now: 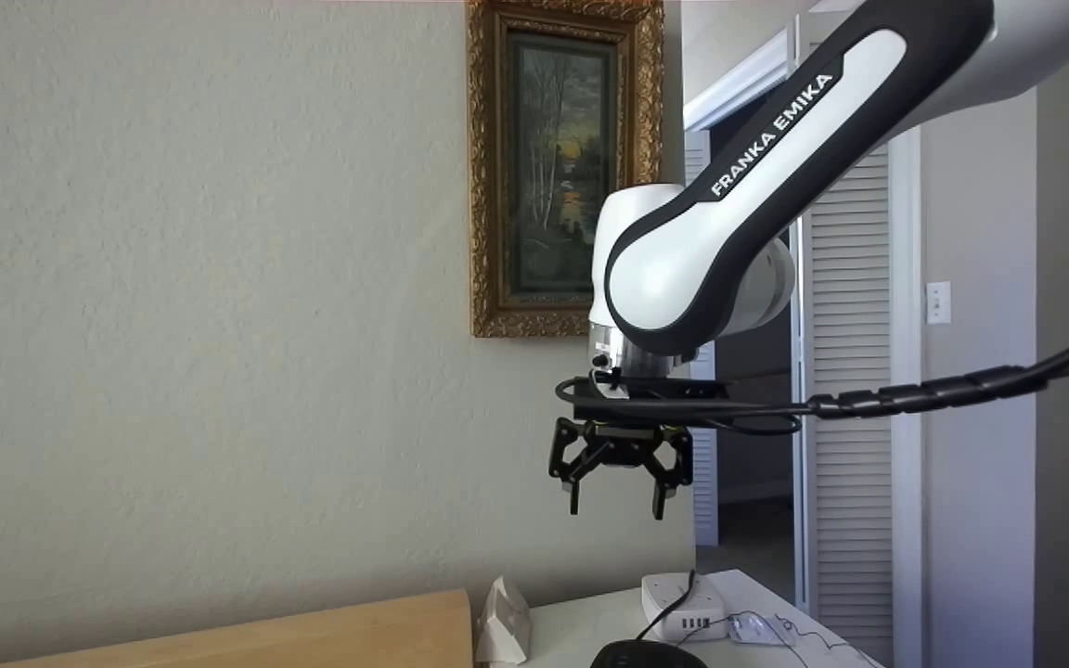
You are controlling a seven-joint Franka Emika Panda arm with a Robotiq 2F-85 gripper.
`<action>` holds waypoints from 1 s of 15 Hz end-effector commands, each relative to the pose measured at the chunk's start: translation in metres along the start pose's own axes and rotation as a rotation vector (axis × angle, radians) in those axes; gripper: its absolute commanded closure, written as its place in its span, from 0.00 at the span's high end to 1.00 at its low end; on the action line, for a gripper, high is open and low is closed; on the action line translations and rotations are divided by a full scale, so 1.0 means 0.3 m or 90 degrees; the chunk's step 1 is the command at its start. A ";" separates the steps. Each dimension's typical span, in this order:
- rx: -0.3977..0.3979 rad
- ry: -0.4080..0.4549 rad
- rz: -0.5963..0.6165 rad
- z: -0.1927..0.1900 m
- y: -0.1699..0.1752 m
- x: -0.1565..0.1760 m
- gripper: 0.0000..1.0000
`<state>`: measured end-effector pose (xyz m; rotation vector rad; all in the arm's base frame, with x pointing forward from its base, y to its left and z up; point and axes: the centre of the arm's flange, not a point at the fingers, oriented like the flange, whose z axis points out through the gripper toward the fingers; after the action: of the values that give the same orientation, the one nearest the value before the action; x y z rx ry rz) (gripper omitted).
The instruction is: Move the alarm clock on the left to the right.
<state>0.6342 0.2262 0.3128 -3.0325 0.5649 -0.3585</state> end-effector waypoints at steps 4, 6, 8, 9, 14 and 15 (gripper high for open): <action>0.041 0.030 0.002 0.120 -0.074 0.034 1.00; 0.054 0.027 -0.008 0.171 -0.114 0.048 1.00; 0.060 0.036 -0.017 0.214 -0.152 0.062 1.00; 0.063 0.044 -0.022 0.234 -0.173 0.072 1.00; 0.078 0.070 -0.020 0.302 -0.241 0.135 1.00; 0.076 0.069 -0.018 0.316 -0.247 0.148 1.00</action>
<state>0.6905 0.2673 0.2455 -2.9407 0.4817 -0.5113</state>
